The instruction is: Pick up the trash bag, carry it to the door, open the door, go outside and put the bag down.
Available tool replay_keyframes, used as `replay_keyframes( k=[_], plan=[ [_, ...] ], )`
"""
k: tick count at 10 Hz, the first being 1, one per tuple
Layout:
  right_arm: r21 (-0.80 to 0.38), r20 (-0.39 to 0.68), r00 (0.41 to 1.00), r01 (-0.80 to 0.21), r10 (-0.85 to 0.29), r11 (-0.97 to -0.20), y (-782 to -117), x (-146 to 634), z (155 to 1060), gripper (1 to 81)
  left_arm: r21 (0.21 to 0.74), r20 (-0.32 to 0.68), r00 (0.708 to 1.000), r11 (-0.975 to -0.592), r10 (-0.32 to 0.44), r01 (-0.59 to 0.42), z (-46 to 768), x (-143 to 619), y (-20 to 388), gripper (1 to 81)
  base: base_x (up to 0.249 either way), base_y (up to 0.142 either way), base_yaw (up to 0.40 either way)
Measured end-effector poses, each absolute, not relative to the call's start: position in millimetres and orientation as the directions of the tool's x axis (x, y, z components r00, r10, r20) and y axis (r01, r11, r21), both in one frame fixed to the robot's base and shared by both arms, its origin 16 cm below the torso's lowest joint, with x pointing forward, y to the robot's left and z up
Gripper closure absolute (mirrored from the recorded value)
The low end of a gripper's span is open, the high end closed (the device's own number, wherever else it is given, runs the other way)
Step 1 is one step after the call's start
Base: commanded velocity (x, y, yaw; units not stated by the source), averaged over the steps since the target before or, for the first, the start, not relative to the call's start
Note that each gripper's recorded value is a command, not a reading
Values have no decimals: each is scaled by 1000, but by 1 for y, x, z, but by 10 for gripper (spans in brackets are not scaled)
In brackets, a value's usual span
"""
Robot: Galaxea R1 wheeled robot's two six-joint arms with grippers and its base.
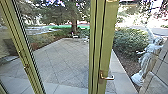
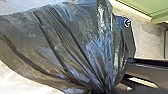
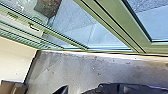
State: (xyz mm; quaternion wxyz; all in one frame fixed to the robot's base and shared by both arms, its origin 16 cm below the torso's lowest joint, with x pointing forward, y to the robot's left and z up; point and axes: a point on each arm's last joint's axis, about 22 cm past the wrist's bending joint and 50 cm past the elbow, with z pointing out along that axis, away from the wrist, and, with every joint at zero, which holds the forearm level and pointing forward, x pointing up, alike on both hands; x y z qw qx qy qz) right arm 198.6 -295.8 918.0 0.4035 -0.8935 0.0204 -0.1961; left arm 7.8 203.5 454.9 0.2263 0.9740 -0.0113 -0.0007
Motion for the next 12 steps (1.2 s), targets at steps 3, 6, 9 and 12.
replay_keyframes(
  k=[3,6,9,12],
  plan=[
    [-761,289,930,80,-227,-644,-295,235,945,10,444,4,1000,-896,-22,-21,455,8,201,811,0,0,0],
    [-784,250,924,16,-291,-620,-300,287,956,10,448,4,1000,-894,-22,-21,455,7,196,811,0,0,0],
    [-800,176,919,-75,-352,-596,-305,327,971,10,445,4,1000,-895,-21,-21,454,8,198,811,0,0,0],
    [-804,48,906,-215,-421,-554,-303,351,968,10,445,5,1000,-895,-20,-20,454,8,197,811,0,0,0]
  ],
)
